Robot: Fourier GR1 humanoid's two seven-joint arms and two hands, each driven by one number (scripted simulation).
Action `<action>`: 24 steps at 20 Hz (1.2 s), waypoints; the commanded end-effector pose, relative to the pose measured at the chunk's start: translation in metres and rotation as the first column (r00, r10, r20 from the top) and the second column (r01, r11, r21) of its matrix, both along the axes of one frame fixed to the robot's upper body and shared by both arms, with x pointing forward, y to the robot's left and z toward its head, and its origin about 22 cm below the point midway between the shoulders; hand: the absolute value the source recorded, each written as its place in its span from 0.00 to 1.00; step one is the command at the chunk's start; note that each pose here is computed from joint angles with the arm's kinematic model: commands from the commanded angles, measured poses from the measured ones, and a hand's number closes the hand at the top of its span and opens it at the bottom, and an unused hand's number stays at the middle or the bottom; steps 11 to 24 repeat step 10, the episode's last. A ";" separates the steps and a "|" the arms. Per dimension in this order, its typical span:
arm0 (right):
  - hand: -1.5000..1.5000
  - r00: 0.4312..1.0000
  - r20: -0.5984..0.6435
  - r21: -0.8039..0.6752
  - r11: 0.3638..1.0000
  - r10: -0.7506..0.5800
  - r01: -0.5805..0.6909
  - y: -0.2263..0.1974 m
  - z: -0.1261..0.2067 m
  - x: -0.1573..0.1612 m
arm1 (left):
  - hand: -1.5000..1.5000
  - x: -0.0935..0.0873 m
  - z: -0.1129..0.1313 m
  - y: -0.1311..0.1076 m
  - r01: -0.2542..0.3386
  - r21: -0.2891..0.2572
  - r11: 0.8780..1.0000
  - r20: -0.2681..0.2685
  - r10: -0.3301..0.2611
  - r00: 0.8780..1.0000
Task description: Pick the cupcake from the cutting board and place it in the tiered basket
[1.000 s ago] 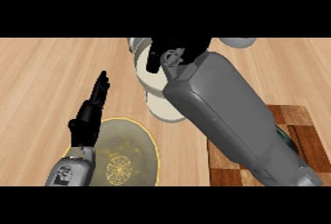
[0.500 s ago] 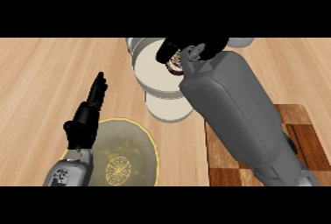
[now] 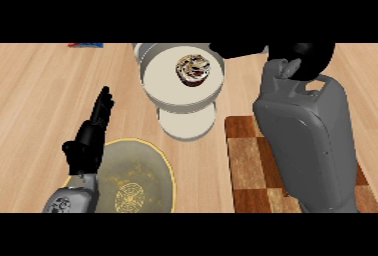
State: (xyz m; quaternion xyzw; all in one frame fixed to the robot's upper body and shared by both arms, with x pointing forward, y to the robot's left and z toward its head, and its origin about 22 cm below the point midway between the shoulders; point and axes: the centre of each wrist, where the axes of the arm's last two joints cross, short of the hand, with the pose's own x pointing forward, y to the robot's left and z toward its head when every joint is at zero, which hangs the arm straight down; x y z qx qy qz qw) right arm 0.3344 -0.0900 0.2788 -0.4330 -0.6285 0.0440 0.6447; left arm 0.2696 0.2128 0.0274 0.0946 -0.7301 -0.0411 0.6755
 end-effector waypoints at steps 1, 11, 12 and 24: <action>0.00 0.984 -0.015 0.203 0.964 -0.175 0.175 -0.051 -0.008 -0.025 | 0.50 -0.006 -0.004 0.014 -0.034 0.002 0.999 -0.003 0.034 0.999; 0.00 0.992 0.026 0.261 0.959 -0.120 0.110 -0.135 -0.049 -0.148 | 0.50 -0.005 0.000 0.009 -0.056 0.012 0.998 0.007 0.056 0.998; 0.00 0.992 0.026 0.261 0.959 -0.120 0.110 -0.135 -0.049 -0.148 | 0.50 -0.005 0.000 0.009 -0.056 0.012 0.998 0.007 0.056 0.998; 0.00 0.992 0.026 0.261 0.959 -0.120 0.110 -0.135 -0.049 -0.148 | 0.50 -0.005 0.000 0.009 -0.056 0.012 0.998 0.007 0.056 0.998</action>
